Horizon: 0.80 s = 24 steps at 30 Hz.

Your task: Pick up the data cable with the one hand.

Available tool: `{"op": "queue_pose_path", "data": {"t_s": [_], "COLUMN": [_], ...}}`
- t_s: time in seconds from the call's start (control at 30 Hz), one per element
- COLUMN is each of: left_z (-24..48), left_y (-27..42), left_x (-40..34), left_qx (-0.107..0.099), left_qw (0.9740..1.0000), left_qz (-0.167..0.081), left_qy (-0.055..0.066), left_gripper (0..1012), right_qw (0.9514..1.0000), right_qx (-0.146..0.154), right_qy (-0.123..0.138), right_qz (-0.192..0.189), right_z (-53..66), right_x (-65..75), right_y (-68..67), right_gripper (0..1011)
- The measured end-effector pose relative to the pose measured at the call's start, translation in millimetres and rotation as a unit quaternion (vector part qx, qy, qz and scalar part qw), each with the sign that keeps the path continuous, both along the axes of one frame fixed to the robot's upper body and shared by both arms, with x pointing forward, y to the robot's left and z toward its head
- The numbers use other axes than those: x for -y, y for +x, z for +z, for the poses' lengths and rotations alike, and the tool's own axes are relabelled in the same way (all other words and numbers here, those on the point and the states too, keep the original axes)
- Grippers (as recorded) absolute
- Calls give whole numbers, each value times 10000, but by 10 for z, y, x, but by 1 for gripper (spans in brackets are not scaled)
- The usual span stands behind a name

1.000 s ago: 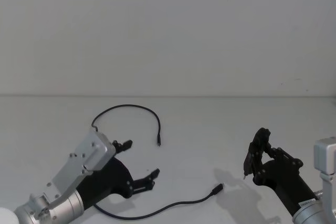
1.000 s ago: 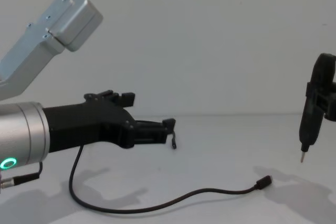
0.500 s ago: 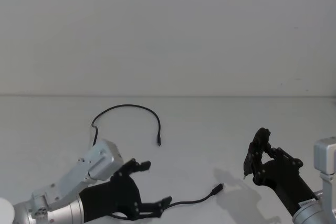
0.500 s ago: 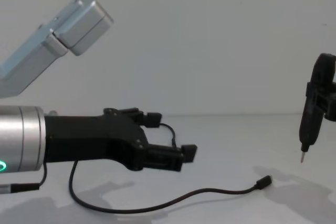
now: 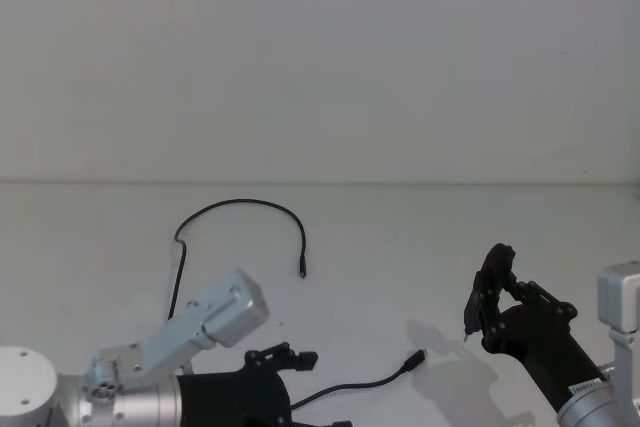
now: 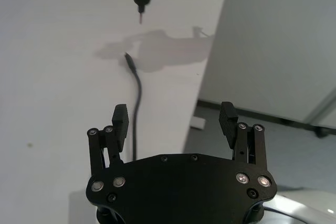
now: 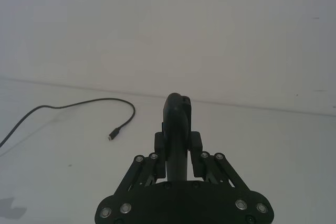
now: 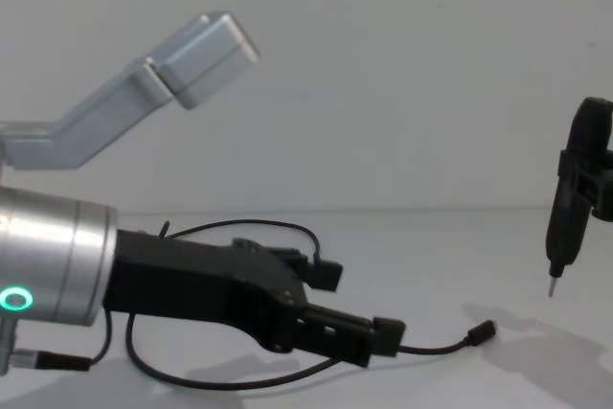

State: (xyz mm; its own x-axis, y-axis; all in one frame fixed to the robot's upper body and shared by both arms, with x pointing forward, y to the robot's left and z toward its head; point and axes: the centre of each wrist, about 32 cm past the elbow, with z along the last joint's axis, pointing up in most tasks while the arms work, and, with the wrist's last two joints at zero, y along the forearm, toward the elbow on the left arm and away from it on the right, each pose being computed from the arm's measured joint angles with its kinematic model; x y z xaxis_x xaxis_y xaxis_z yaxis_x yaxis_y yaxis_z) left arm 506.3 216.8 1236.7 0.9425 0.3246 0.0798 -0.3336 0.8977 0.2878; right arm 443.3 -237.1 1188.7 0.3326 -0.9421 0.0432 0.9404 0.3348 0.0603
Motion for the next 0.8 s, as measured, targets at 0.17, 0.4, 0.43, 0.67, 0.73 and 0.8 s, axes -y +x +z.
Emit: {"op": "queue_pose_path", "data": {"t_s": [0.17, 0.4, 0.43, 0.67, 0.73, 0.8], "left_z": [61, 118, 125, 164, 173, 179], "left_y": [36, 61, 63, 74, 77, 81], "left_x": [99, 218, 233, 326, 349, 370], "left_qx": [-398, -683, -701, -858, -882, -877], "left_qw": [9990, 9968, 9966, 9942, 9935, 9932], "left_qz": [-7, 123, 137, 347, 416, 458], "left_qy": [186, 393, 408, 545, 584, 611], "left_gripper": [1001, 1001, 1001, 1001, 1001, 1001], "right_qw": [10000, 10000, 10000, 10000, 10000, 10000], "right_qx": [0, 0, 0, 0, 0, 0], "right_qy": [0, 0, 0, 0, 0, 0], "right_qz": [0, 0, 0, 0, 0, 0], "right_z": [0, 0, 0, 0, 0, 0], "right_x": [0, 0, 0, 0, 0, 0], "right_y": [0, 0, 0, 0, 0, 0], "right_gripper": [269, 269, 269, 269, 269, 269]}}
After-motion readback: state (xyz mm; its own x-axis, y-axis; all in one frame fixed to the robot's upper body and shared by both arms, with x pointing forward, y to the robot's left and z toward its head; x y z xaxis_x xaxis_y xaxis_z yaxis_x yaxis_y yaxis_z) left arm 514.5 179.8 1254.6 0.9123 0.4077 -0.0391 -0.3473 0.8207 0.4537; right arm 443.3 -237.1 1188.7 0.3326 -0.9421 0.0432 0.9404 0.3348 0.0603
